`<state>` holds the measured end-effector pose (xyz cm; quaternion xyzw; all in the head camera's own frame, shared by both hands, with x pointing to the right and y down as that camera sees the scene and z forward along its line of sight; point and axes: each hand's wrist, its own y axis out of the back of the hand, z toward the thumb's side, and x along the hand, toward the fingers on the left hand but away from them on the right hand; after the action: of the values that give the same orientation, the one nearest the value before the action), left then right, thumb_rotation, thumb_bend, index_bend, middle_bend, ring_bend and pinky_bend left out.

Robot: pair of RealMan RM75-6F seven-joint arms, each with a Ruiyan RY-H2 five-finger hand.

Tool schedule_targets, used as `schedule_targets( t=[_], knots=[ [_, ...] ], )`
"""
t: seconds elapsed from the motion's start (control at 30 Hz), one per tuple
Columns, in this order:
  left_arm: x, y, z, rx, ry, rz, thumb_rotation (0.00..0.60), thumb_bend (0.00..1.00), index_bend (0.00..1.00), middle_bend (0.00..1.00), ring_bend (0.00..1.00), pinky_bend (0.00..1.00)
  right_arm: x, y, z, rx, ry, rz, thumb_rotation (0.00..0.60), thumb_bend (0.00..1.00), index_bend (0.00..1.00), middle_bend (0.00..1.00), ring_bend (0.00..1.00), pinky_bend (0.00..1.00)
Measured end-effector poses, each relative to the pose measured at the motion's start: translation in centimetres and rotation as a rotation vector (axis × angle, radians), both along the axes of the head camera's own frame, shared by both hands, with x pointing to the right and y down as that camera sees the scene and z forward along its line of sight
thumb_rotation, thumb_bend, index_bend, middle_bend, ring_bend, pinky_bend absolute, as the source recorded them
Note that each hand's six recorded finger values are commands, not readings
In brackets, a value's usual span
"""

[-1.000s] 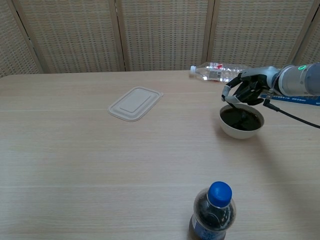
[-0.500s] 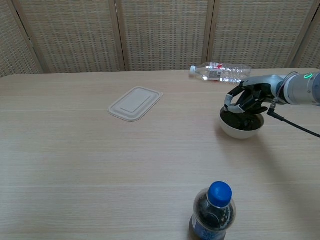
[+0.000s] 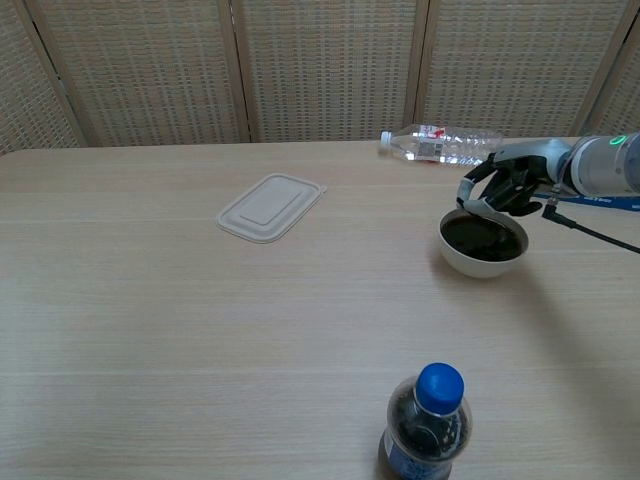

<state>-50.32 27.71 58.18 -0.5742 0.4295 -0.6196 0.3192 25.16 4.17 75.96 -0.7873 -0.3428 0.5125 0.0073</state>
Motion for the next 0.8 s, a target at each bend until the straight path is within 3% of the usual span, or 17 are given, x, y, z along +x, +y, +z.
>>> schedule_targets(
  t=[0.3, 0.63, 0.67, 0.73, 0.8],
  knots=[
    [-0.4, 0.3, 0.1, -0.006, -0.005, -0.011, 0.600, 0.37, 0.02, 0.00, 0.00, 0.00, -1.4, -0.2, 0.3, -0.001, -0.013, -0.016, 0.600, 0.77, 0.70, 0.98, 0.96, 0.98],
    [-0.2, 0.2, 0.3, -0.006, 0.005, -0.007, 0.600, 0.37, 0.02, 0.00, 0.00, 0.00, -2.1, 1.6, -0.4, -0.010, -0.051, -0.049, 0.600, 0.76, 0.70, 0.97, 0.96, 0.98],
    [-0.2, 0.2, 0.3, -0.007, 0.006, -0.006, 0.600, 0.37, 0.02, 0.00, 0.00, 0.00, -2.0, 1.8, -0.6, -0.007, -0.053, -0.050, 0.600, 0.72, 0.70, 0.97, 0.96, 0.98],
    [0.0, 0.1, 0.4, -0.007, 0.010, -0.002, 0.600, 0.37, 0.02, 0.00, 0.00, 0.00, -1.8, 1.9, -0.8, 0.000, -0.054, -0.049, 0.600, 0.54, 0.65, 0.96, 0.96, 0.98],
    [0.1, 0.1, 0.4, -0.006, 0.012, 0.000, 0.600, 0.37, 0.02, 0.00, 0.00, 0.00, -1.6, 2.1, -1.0, 0.009, -0.057, -0.047, 0.600, 0.35, 0.56, 0.96, 0.96, 0.98]
  ],
)
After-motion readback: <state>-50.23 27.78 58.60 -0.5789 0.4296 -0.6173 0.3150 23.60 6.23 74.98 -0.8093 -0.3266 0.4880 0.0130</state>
